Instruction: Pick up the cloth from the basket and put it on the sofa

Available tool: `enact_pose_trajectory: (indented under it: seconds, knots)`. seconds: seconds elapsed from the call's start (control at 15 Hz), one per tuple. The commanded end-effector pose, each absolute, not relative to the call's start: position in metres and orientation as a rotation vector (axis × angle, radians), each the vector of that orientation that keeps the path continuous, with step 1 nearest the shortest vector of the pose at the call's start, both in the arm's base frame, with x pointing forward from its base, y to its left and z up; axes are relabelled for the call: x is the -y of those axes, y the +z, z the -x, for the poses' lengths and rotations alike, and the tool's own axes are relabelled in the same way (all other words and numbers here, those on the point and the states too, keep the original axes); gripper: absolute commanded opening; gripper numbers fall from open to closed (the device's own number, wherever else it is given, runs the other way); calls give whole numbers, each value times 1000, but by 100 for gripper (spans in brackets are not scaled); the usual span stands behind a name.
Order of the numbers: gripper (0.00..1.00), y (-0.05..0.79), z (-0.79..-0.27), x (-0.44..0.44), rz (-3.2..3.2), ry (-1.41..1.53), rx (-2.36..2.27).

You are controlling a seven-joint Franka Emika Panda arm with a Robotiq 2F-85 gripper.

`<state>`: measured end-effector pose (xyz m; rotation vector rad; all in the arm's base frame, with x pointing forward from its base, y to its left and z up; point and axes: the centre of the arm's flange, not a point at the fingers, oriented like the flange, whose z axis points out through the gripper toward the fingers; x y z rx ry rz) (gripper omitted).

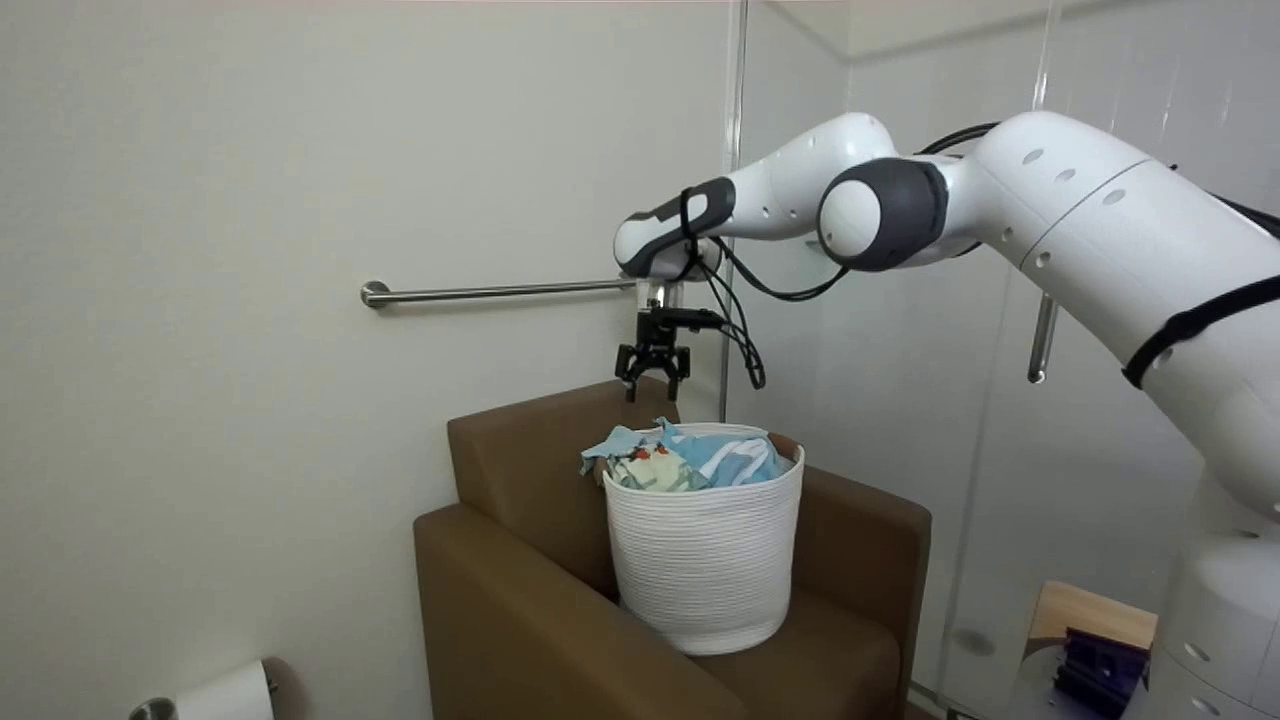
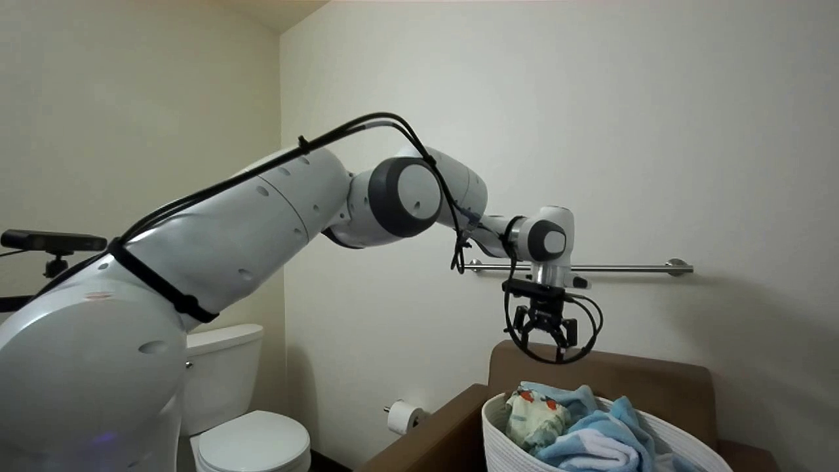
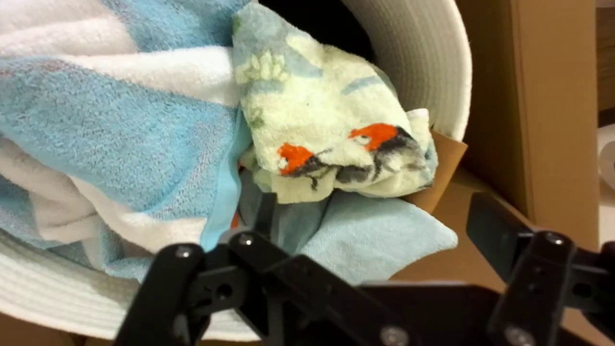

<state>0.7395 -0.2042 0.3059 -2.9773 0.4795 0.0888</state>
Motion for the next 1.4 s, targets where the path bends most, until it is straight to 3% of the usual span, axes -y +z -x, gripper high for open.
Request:
enact_pose_trajectory:
  seconds: [0.0,0.67,0.73,0.8,1.33]
  knots:
    - [100,261,-770,214,3009,138,-604]
    - [100,176,-764,197,2974,800,-535]
    - [75,175,-760,192,2960,842,-516]
    - [74,176,-757,188,2952,878,-499]
    - [20,191,-742,204,2867,997,-532]
